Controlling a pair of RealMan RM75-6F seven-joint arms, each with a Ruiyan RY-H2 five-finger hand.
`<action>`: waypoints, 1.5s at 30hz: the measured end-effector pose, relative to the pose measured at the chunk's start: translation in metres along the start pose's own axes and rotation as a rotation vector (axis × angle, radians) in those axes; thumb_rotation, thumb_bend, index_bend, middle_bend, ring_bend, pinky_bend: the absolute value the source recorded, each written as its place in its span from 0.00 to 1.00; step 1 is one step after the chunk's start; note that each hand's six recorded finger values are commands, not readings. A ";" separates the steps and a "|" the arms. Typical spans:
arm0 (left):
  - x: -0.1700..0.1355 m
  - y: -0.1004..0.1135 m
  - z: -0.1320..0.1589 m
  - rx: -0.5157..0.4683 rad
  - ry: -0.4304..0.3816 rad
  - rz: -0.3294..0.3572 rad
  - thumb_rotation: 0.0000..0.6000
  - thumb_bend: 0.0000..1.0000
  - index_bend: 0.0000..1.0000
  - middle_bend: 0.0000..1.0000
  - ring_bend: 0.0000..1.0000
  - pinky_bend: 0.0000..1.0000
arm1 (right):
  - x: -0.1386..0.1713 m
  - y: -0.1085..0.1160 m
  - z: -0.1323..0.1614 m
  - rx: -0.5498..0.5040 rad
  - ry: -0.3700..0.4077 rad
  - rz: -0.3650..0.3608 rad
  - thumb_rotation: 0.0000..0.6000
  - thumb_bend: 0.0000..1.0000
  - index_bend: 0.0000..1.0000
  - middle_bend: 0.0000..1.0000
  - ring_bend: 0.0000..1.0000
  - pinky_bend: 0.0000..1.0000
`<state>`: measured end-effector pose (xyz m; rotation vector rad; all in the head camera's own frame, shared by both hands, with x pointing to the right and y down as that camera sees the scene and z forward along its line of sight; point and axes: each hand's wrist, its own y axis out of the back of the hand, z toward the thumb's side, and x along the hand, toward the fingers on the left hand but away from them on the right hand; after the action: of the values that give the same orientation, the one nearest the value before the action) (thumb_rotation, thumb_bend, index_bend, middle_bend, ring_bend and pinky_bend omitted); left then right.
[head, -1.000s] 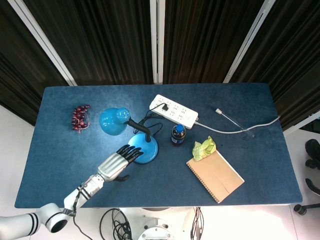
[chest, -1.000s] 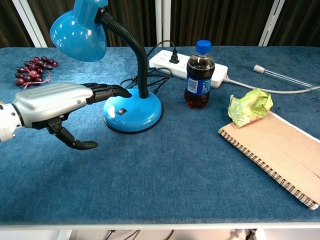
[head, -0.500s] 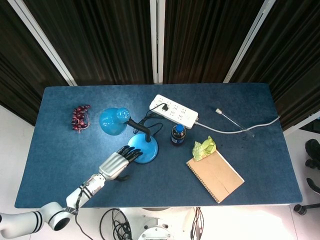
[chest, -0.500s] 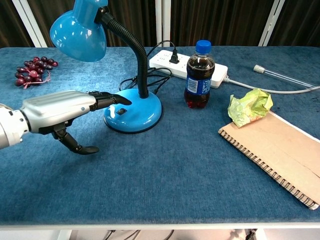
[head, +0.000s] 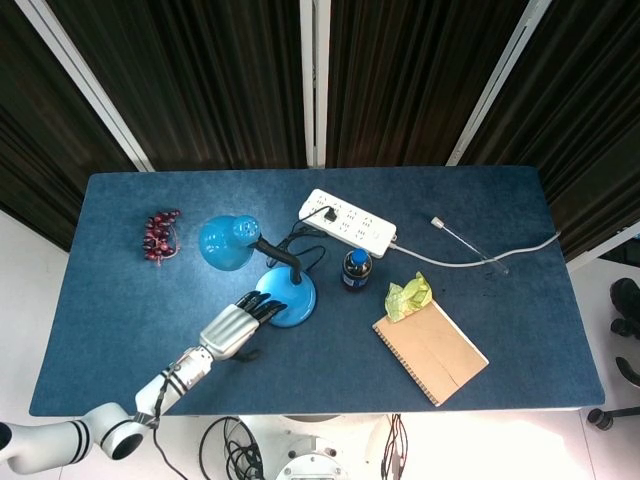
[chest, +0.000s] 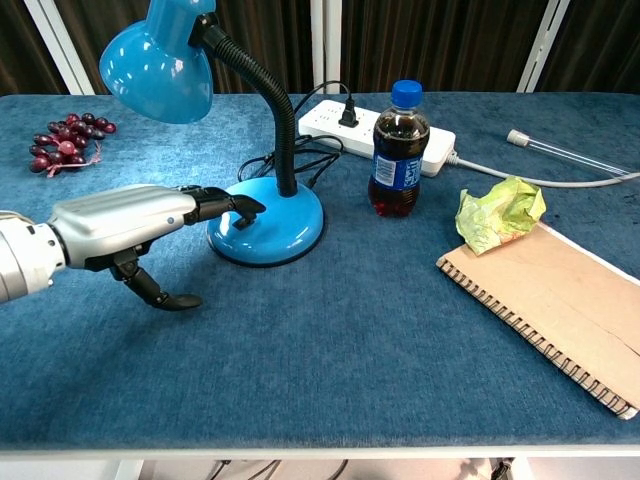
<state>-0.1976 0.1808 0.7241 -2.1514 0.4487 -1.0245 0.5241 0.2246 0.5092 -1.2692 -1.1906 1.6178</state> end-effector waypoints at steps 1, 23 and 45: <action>0.000 0.000 -0.001 0.001 0.002 -0.002 1.00 0.25 0.00 0.09 0.00 0.07 | 0.000 0.000 0.000 0.001 0.000 0.001 1.00 0.09 0.00 0.00 0.00 0.00; 0.004 -0.010 -0.002 -0.020 0.003 -0.007 1.00 0.25 0.00 0.09 0.00 0.07 | -0.001 -0.002 -0.001 0.009 -0.008 0.006 1.00 0.09 0.00 0.00 0.00 0.00; -0.080 0.034 -0.045 0.080 0.149 0.092 1.00 0.25 0.00 0.02 0.00 0.07 | -0.002 0.005 0.007 0.006 0.012 -0.014 1.00 0.10 0.00 0.00 0.00 0.00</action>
<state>-0.2827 0.1823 0.6766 -1.9738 0.5623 -1.1355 0.5177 0.2202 0.5052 -1.2626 -1.1843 1.6008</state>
